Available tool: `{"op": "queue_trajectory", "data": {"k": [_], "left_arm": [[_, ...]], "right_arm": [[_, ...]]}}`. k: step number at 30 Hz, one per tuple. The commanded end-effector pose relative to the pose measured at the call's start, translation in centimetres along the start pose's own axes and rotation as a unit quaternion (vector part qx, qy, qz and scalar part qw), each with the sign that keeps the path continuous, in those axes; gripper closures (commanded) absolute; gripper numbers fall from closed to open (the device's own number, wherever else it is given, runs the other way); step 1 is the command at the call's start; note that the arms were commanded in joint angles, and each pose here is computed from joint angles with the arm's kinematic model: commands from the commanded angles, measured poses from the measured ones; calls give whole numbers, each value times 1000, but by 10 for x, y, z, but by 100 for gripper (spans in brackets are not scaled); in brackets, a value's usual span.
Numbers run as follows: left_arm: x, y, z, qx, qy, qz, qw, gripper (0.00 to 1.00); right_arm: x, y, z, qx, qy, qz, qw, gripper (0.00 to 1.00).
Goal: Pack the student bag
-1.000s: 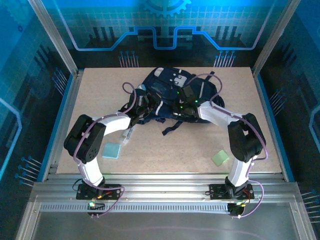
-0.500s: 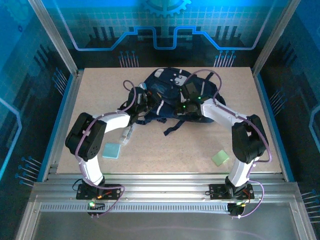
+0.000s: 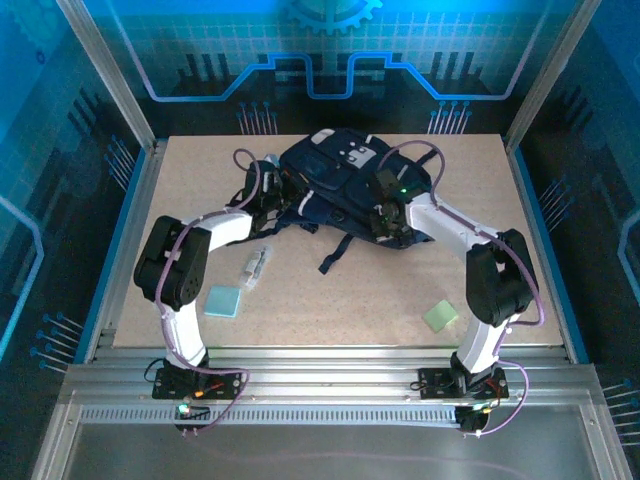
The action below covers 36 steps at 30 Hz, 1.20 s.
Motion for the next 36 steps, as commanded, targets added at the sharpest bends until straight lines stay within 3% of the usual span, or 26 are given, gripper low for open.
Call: {"op": "queue_trajectory", "data": {"k": [1,4,9,13,15,17,24,33,35,36], "left_arm": [[94,-10,-1,21,25,-140,990,100],[109,7,-4,31,51,-128,990,100],[101,32,-19,-18,21,-41,999,100],[82,12,-30,-18,13,1,1000,44],[75,-6,-31,-18,6,7,1000,25],[64,-23,-33,-26,-5,11,1000,17],[-8,-59,-31,-37,-62,53,996,21],[-85,-22,-41,-49,-80,146,985,28],[-94,-15,-36,-47,-86,158,983,35],[-95,-14,-32,-48,-87,155,983,47]], "right_arm": [[-40,-4,-51,-87,-4,83,993,100],[-34,-13,-44,-51,6,69,996,100],[-10,-30,15,109,20,10,994,100],[20,-53,53,227,51,-39,972,100],[37,-64,66,271,65,-58,959,100],[49,-71,76,303,71,-70,948,100],[69,-73,110,350,84,-91,928,100],[54,-88,152,395,58,-83,913,100],[48,-92,158,402,52,-76,911,100],[44,-92,160,404,49,-71,911,100]]}}
Point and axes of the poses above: each hand's point on the last joint's axis, 136 mm out from that joint toward the fingers, its own y axis out along the fingers, its own z axis along the line the jaws close on, x = y × z, the point moved 1 cm from there along -y, back along the fingers, and after that the axes turned 2 degrees about -y, right-handed, at the moved point
